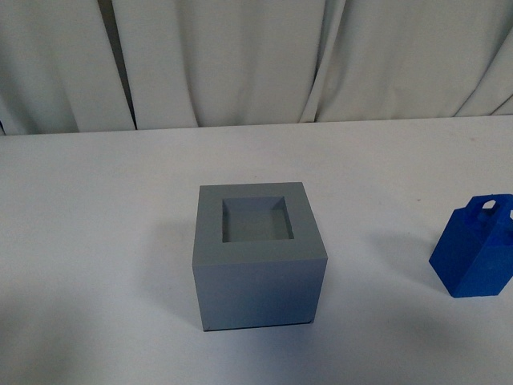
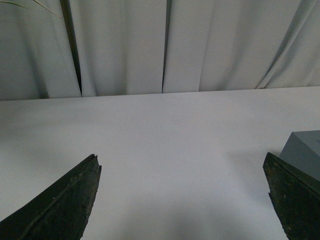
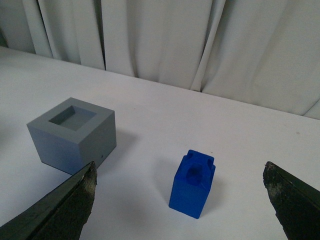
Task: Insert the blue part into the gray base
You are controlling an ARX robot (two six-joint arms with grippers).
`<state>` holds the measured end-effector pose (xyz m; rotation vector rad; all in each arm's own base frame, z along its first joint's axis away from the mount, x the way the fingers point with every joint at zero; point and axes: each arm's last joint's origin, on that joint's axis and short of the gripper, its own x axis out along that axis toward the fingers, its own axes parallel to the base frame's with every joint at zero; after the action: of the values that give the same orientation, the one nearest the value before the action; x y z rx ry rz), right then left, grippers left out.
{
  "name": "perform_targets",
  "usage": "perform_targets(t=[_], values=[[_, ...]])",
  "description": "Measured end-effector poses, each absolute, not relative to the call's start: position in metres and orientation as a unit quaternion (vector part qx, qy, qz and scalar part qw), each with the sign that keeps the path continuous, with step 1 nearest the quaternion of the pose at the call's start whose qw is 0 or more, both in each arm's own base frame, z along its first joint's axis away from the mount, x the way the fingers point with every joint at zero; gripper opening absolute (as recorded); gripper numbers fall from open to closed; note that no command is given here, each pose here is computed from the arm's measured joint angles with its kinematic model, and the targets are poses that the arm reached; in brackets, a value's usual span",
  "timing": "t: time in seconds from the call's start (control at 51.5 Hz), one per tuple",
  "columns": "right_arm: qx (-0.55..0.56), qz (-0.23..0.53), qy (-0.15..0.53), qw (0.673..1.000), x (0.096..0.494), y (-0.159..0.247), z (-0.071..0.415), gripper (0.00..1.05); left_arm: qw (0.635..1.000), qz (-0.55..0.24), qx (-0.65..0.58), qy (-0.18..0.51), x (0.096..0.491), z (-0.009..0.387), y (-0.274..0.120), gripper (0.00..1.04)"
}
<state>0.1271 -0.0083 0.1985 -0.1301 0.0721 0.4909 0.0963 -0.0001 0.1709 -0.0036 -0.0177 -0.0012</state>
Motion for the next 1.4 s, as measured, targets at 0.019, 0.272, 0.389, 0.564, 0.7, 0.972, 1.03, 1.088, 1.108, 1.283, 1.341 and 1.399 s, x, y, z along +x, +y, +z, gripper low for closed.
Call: perform_targets(t=[0.019,0.272,0.389,0.564,0.7,0.972,1.03,1.088,1.108,1.283,1.341,1.399], values=[[-0.067,0.246,0.041,0.966,0.131,-0.008,0.201,0.97,1.0,-0.001,-0.002,-0.009,0.096,0.171,0.0,0.99],[-0.123,0.281,0.055,0.95,0.185,-0.008,0.237,0.97,1.0,0.0,-0.002,-0.009,0.096,0.171,0.0,0.99],[-0.138,0.296,0.094,0.94,0.216,-0.006,0.251,0.97,1.0,-0.001,-0.002,-0.009,0.096,0.171,0.0,0.99],[-0.168,0.369,0.178,0.896,0.256,0.001,0.257,0.97,1.0,-0.001,-0.002,-0.009,0.096,0.171,0.0,0.99],[-0.211,0.413,0.221,0.858,0.283,0.007,0.264,0.97,1.0,-0.001,-0.002,-0.009,0.096,0.171,0.0,0.99],[-0.365,0.466,0.329,0.736,0.325,0.015,0.241,0.97,1.0,-0.001,-0.002,-0.009,0.096,0.171,0.0,0.99],[-0.385,0.469,0.337,0.72,0.331,0.018,0.236,0.97,1.0,-0.001,-0.002,-0.009,0.096,0.171,0.0,0.99],[-0.391,0.479,0.349,0.705,0.333,0.019,0.232,0.97,1.0,-0.001,-0.002,-0.009,0.096,0.171,0.0,0.99],[-0.391,0.482,0.355,0.699,0.334,0.02,0.23,0.97,1.0,-0.001,-0.002,-0.009,0.096,0.171,0.0,0.99],[-0.416,0.491,0.374,0.668,0.345,0.024,0.216,0.97,1.0,-0.001,-0.002,-0.009,0.096,0.171,0.0,0.99],[-0.419,0.493,0.382,0.66,0.348,0.024,0.211,0.97,1.0,-0.001,-0.002,-0.009,0.096,0.171,0.0,0.99],[-0.421,0.498,0.393,0.648,0.35,0.023,0.205,0.97,1.0,-0.001,-0.002,-0.009,0.096,0.171,0.0,0.99]])
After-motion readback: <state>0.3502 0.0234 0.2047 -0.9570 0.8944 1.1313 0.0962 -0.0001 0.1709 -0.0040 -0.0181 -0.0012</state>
